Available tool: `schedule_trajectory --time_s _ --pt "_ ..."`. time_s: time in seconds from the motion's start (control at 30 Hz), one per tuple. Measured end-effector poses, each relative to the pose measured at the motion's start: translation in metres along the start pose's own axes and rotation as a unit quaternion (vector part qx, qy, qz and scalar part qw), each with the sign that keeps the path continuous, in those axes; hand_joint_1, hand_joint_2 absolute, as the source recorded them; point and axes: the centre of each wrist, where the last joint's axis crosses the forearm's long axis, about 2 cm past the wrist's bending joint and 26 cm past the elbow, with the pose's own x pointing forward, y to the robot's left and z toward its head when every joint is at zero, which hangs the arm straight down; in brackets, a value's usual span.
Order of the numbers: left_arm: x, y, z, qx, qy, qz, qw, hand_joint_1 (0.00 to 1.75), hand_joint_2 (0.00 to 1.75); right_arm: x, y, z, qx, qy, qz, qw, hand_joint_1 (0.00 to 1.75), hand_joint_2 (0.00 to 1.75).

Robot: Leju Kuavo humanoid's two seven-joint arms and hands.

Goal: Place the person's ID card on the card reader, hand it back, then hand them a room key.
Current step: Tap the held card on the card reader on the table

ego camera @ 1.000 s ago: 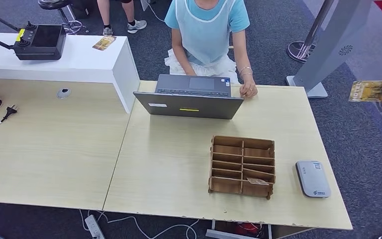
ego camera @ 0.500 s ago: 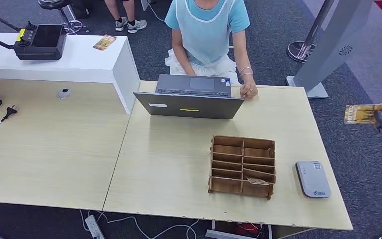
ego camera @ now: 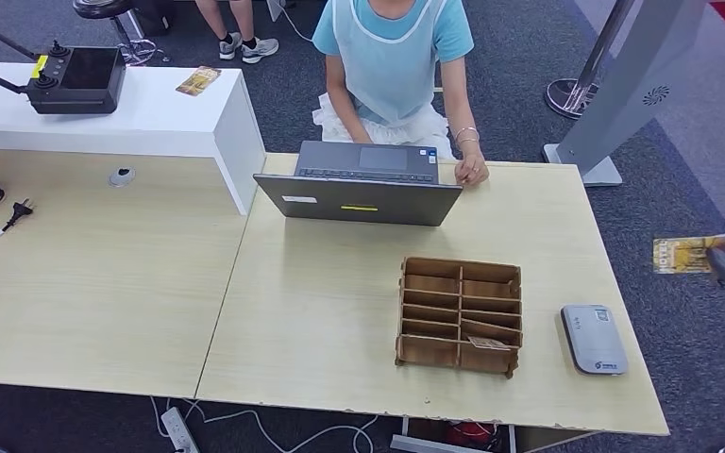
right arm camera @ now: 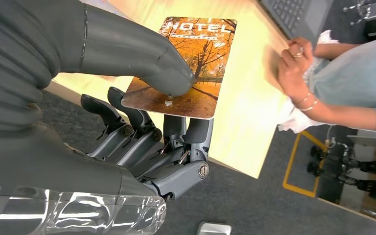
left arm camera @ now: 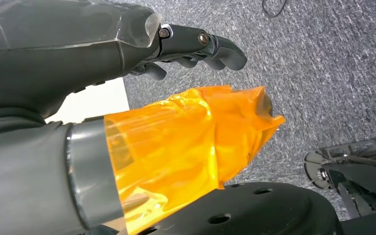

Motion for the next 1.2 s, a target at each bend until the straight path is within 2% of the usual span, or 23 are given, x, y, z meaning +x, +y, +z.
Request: schedule_trajectory --time_s 0.27,0.83,1.2 --pt "0.000 0.000 0.000 0.000 0.000 -0.003 1.000 0.00 0.00 -0.014 0.008 0.003 -0.016 0.030 0.018 0.999 1.75 1.75" --pt "0.001 -0.002 0.001 -0.002 0.008 -0.002 1.000 0.00 0.00 -0.043 0.038 -0.003 -0.018 0.065 0.012 0.998 1.75 1.75" --pt "0.002 -0.004 0.001 -0.004 0.009 -0.002 1.000 0.00 0.00 -0.062 0.047 0.010 -0.008 0.091 0.007 0.996 1.75 1.75"
